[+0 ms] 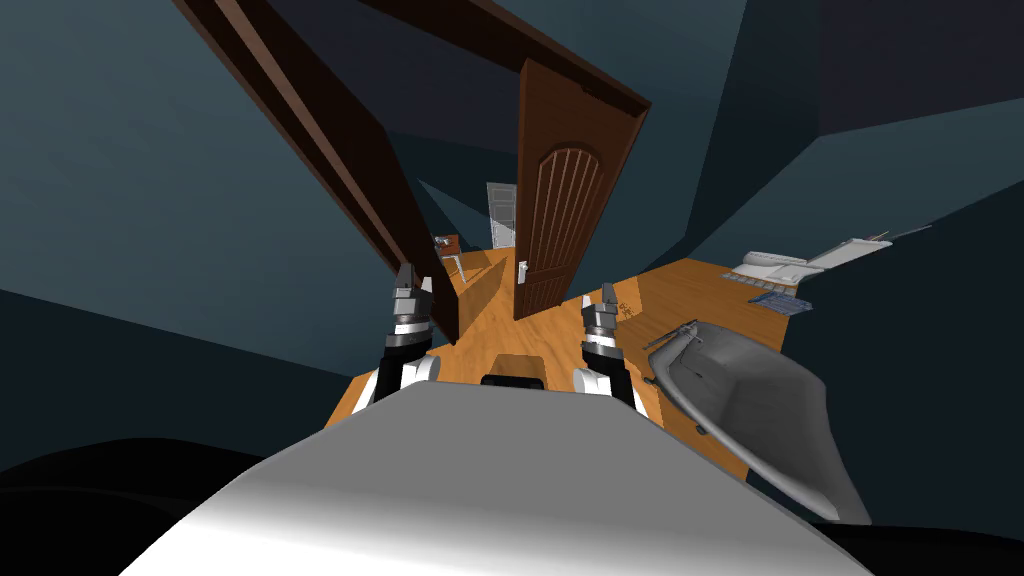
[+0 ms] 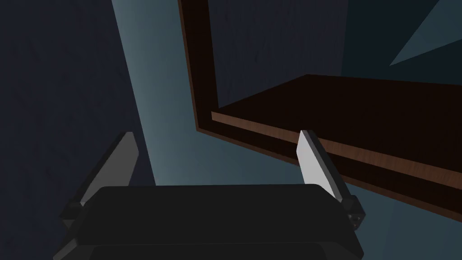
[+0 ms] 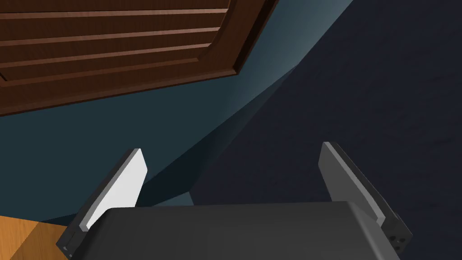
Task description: Push the door open
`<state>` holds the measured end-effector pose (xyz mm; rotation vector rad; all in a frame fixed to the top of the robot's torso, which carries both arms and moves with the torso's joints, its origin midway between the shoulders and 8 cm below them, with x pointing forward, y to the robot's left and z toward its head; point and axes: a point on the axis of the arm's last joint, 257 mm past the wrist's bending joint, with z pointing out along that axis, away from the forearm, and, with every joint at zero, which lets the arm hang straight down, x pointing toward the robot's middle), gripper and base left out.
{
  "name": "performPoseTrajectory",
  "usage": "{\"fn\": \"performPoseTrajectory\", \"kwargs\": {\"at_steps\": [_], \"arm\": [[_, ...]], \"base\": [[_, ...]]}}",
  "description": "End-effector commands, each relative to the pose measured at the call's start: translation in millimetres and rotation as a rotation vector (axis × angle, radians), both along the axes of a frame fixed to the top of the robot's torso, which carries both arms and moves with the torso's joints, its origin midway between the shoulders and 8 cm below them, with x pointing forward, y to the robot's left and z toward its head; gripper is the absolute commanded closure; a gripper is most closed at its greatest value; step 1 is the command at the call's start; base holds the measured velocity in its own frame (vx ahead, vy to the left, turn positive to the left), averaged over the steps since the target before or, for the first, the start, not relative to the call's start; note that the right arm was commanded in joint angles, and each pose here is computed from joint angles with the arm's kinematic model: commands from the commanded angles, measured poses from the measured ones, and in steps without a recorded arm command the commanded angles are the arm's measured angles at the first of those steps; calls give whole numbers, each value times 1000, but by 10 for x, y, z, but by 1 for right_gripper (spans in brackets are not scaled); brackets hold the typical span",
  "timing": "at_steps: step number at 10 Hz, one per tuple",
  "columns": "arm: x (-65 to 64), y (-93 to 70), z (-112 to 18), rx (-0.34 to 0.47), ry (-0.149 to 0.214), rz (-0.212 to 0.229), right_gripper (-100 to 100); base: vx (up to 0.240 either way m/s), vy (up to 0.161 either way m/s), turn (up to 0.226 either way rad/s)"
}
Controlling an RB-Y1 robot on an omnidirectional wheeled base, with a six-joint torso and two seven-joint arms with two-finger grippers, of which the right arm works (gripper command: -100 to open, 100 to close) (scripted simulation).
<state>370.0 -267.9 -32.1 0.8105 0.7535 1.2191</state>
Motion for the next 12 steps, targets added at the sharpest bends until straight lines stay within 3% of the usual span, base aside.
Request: {"fn": "performPoseTrajectory", "kwargs": {"at_steps": [1,9,12], "arm": [[67,32,-81,5,11,17,-100],[501,238,-568,32,80,120,-100],[601,272,-743,39,111,138,-100]], "base": [[17,-11,56],[49,-22,66],[39,-20,51]]}}
